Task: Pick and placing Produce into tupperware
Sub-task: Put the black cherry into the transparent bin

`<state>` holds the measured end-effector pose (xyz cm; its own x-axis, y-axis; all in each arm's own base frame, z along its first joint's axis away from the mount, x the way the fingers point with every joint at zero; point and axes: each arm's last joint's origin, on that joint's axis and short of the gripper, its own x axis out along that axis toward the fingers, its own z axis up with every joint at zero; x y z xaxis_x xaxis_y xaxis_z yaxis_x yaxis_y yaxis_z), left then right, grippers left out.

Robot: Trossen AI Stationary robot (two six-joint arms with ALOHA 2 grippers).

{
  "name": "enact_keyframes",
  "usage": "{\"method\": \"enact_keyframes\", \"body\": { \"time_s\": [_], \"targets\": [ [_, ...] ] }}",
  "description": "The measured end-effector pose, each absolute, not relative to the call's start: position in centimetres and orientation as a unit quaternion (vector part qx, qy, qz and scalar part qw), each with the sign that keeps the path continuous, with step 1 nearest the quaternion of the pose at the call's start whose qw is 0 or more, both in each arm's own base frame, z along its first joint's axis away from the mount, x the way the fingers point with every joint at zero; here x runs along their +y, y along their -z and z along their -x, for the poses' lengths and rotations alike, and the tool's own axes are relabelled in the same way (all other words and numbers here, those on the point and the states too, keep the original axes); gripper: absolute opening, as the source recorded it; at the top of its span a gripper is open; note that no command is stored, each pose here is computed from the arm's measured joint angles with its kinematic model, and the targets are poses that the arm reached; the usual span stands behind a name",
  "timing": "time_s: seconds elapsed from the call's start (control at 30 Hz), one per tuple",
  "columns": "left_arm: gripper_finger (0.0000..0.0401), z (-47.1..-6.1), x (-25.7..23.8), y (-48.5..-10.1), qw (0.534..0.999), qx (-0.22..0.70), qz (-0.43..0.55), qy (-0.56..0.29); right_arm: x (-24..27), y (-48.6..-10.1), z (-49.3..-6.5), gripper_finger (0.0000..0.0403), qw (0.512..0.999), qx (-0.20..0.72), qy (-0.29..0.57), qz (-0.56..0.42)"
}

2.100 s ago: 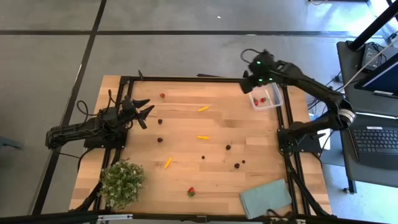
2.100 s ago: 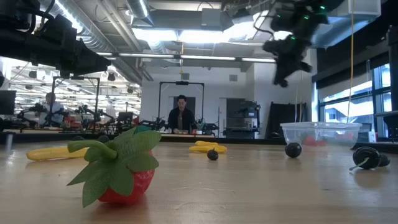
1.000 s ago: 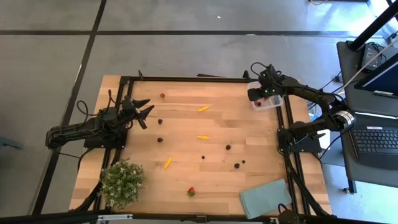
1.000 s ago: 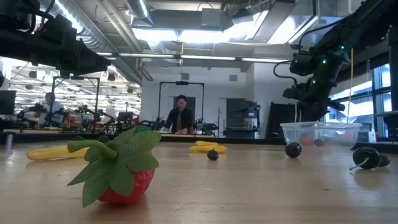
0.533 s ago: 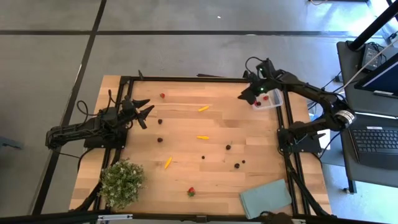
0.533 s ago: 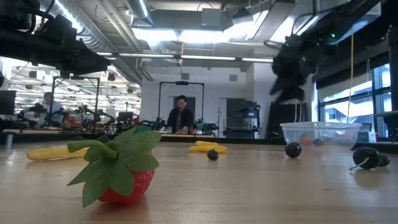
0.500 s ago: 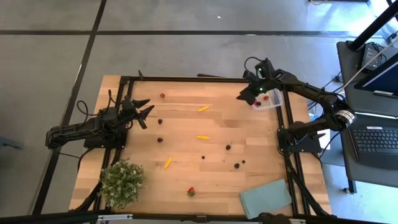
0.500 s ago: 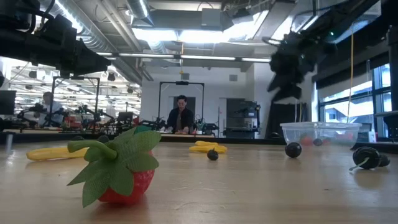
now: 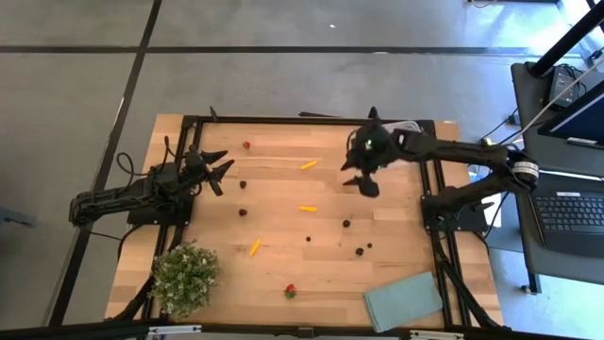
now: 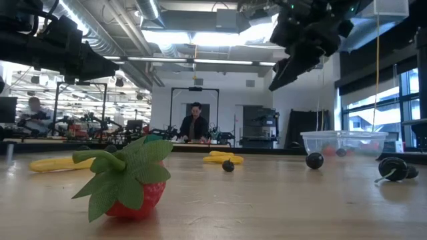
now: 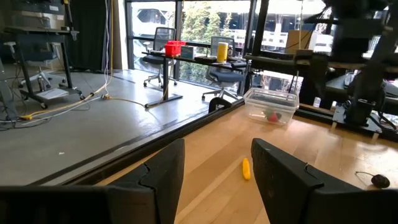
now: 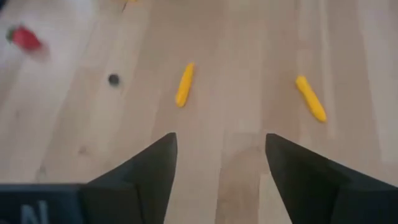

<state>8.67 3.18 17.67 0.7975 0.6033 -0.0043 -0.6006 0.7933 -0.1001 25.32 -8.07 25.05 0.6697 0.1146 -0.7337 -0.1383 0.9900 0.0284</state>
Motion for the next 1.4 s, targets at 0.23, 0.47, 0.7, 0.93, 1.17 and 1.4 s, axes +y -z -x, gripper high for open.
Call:
{"method": "enact_keyframes", "body": {
  "time_s": [0.23,0.47,0.7,0.93,1.17,1.4],
  "targets": [
    [0.0179,-8.7,3.2,-17.7,0.947,-0.014,0.048,-0.318,-5.3,-24.2,-25.1,0.0222,0.872,0.464,-0.104,0.115],
    [0.0179,-8.7,3.2,-17.7,0.947,-0.014,0.048,-0.318,-4.2,-22.9,-25.5,0.0198,0.841,0.496,-0.152,0.151],
    [0.0179,-8.7,3.2,-17.7,0.947,-0.014,0.048,-0.318,-3.3,-20.6,-26.7,0.0194,0.811,0.524,-0.195,0.17],
    [0.0179,-8.7,3.2,-17.7,0.947,-0.014,0.048,-0.318,-1.9,-18.0,-27.7,0.0194,0.772,0.548,-0.252,0.201],
    [0.0179,-8.7,3.2,-17.7,0.947,-0.014,0.048,-0.318,-0.7,-15.3,-28.5,0.0194,0.733,0.583,-0.272,0.219],
    [0.0179,-8.7,3.2,-17.7,0.947,-0.014,0.048,-0.318,0.2,-13.7,-29.1,0.0193,0.721,0.591,-0.285,0.224]
  ]
}}
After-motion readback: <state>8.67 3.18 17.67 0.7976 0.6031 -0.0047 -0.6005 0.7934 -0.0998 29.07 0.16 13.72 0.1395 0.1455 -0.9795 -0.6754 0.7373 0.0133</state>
